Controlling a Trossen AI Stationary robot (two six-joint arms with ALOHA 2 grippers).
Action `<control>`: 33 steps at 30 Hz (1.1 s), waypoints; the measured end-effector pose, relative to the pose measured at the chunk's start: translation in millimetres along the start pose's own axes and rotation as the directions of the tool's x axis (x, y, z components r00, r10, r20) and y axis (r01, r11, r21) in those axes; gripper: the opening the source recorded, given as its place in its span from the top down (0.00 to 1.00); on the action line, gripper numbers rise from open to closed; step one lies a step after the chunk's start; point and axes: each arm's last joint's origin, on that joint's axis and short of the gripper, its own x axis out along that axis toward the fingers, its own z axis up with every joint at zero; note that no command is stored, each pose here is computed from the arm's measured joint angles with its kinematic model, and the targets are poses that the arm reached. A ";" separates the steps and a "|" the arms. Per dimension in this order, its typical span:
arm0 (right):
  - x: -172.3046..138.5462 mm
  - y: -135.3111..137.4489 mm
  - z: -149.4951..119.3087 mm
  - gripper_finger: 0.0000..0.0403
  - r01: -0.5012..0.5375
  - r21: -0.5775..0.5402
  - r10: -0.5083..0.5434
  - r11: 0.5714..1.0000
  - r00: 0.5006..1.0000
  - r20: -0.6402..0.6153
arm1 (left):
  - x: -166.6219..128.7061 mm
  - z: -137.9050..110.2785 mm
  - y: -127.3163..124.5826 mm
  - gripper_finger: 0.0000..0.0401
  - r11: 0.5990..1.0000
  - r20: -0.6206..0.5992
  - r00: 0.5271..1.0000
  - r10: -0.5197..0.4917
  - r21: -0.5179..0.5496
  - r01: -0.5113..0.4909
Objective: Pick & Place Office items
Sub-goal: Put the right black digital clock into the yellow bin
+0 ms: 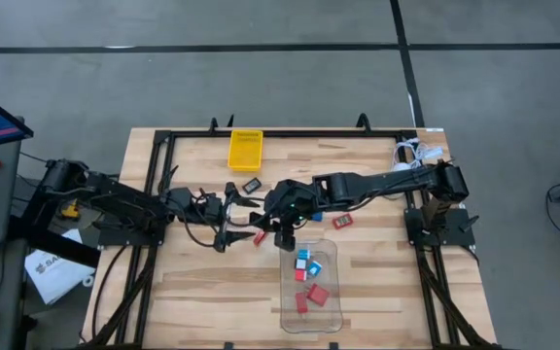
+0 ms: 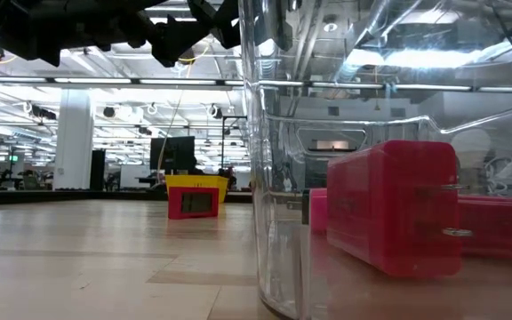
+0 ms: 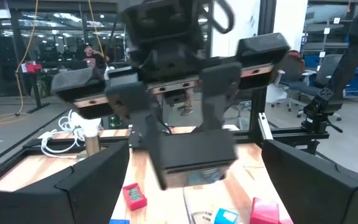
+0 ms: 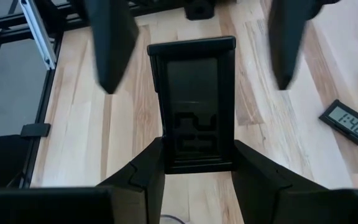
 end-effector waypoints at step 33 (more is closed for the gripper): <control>-0.1 -2.0 2.6 0.66 0.000 -0.002 0.000 1.000 1.000 0.022 | 0.0 1.4 0.2 0.43 1.000 0.014 1.000 0.003 -0.031 -0.003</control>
